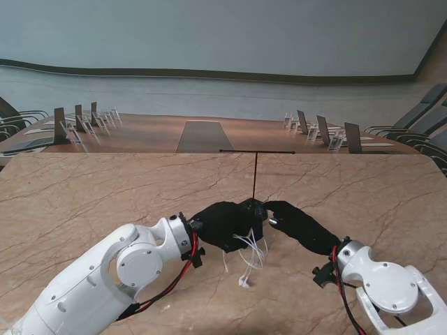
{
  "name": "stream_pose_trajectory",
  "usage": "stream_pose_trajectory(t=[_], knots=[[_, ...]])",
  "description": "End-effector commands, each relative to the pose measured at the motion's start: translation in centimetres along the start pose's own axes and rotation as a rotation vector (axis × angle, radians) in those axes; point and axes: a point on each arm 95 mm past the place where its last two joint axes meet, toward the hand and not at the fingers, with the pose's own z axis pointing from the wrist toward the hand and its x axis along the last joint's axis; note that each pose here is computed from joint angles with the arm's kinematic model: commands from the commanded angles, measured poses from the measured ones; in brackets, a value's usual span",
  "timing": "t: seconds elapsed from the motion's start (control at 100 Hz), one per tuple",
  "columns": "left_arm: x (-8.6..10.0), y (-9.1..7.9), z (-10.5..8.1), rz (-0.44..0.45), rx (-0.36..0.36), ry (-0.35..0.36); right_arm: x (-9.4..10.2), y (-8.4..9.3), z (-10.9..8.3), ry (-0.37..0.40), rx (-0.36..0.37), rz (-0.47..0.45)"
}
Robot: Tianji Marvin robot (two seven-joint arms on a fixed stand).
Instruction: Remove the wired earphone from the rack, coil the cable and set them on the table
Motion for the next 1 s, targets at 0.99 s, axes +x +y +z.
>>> stream_pose_trajectory(t=[0.99], knots=[[2.8,-0.4,2.1,-0.032,-0.072,0.188,1.0,-2.1,4.3,0.037,0.172,-0.264]])
